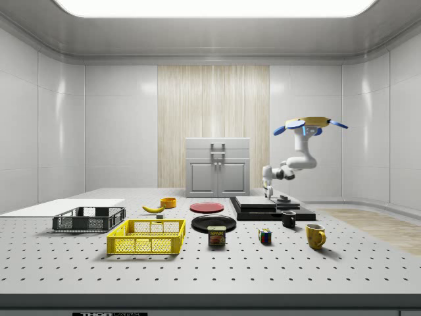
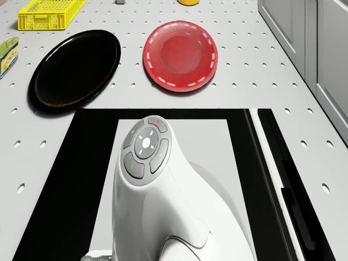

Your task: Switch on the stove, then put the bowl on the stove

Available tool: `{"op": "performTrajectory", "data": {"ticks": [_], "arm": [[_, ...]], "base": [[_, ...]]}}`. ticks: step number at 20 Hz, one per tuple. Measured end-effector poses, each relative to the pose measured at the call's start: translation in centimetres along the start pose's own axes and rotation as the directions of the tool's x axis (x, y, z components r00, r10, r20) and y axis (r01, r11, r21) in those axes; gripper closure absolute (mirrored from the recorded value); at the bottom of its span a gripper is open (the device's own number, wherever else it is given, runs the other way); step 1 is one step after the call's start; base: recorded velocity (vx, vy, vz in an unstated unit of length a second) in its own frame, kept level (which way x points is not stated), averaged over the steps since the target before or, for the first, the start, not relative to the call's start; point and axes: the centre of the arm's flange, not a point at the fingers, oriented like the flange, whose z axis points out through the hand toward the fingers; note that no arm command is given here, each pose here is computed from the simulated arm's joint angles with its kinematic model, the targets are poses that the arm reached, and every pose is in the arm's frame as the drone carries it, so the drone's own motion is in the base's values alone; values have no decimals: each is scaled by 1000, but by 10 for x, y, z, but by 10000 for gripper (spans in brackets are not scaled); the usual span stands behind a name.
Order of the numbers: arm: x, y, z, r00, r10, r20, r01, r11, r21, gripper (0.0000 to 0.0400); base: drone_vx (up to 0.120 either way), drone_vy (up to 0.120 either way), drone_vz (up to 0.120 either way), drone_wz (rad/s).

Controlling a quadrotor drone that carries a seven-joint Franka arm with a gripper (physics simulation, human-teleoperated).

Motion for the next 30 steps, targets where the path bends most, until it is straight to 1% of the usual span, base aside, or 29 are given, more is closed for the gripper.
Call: {"op": "performTrajectory", "data": {"ticks": [9,13,17,21,25,30], "arm": [[1,1,0,1000,0,0,0,1000,0,0],[10,10,0,1000,0,0,0,1000,0,0],[22,22,0,1000,0,0,0,1000,0,0],[31,31,0,1000,0,0,0,1000,0,0],[36,36,0,1000,0,0,0,1000,0,0],[39,39,0,1000,0,0,0,1000,0,0]], "base": [[120,0,0,0],[120,0,0,0],[10,0,0,0],[120,0,0,0],[120,0,0,0],[120,0,0,0]]}}
